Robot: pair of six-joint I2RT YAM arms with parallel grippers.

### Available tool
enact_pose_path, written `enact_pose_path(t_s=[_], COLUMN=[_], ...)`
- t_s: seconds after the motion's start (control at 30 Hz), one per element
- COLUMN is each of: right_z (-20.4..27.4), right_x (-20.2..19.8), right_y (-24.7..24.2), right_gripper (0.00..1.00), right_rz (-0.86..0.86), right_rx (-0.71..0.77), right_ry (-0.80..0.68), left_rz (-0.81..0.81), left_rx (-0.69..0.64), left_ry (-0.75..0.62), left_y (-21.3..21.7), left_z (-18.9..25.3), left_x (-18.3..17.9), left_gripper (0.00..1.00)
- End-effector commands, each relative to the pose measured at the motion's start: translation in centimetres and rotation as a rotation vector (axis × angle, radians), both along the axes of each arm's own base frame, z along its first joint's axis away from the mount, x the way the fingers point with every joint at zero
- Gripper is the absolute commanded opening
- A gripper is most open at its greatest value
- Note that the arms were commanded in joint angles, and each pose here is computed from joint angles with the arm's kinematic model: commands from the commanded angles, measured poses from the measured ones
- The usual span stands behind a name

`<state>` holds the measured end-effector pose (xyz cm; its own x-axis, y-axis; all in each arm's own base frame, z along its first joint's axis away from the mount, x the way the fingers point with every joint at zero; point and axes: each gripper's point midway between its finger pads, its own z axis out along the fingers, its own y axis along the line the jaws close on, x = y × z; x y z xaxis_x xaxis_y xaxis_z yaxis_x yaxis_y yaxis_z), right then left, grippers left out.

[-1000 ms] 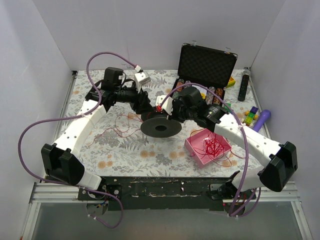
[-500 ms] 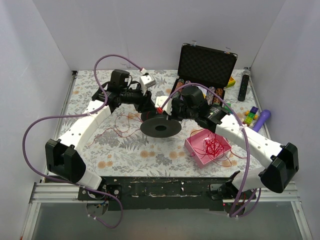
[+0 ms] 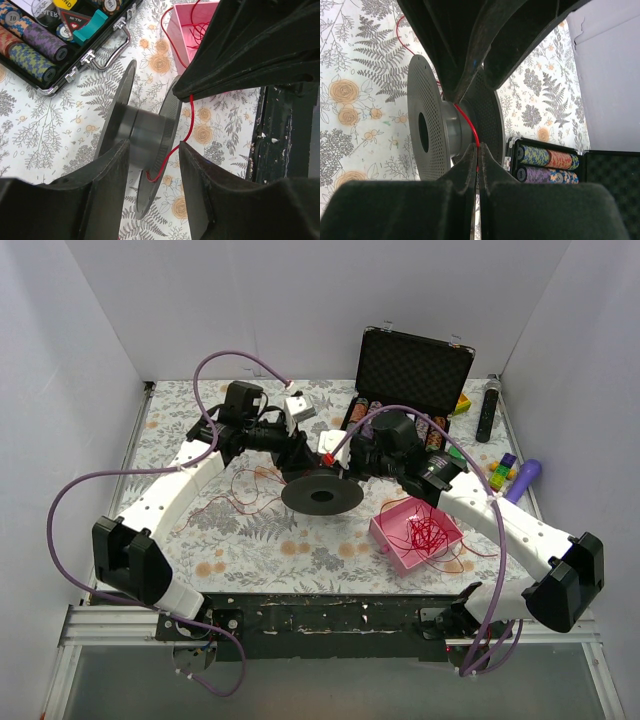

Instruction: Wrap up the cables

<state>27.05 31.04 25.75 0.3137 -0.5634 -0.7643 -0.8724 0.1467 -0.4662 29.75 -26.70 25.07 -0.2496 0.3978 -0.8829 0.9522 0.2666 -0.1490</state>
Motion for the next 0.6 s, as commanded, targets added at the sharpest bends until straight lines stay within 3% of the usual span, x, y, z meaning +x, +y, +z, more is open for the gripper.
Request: enact_pose_path(t_s=[0.0,0.33,0.43,0.57], right_z=[2.2,1.6,1.6,1.0], right_x=[-0.3,0.3,0.3,0.2], right_y=[0.8,-0.4,-0.7,-0.9], right_gripper=[0.01,0.01,0.01,0.01], right_rz=[0.049,0.000,-0.013,-0.021], right_rx=[0.083,0.080,0.086,0.087], right_ry=[-0.022,0.007,0.010,0.019], left_rz=[-0.081,-0.124,-0.064,-0.059], left_rx=[-0.030,-0.083,-0.066,-0.061], left_ry=[-0.041,-0.052,-0.091,-0.096], left_y=[-1.4,-2.3,-2.0,-2.2], left_z=[1.2,3.6,4.2,3.9], left_x=[-0.9,-1.4,0.0,0.7], left_gripper=[0.43,0.48,0.61,0.66])
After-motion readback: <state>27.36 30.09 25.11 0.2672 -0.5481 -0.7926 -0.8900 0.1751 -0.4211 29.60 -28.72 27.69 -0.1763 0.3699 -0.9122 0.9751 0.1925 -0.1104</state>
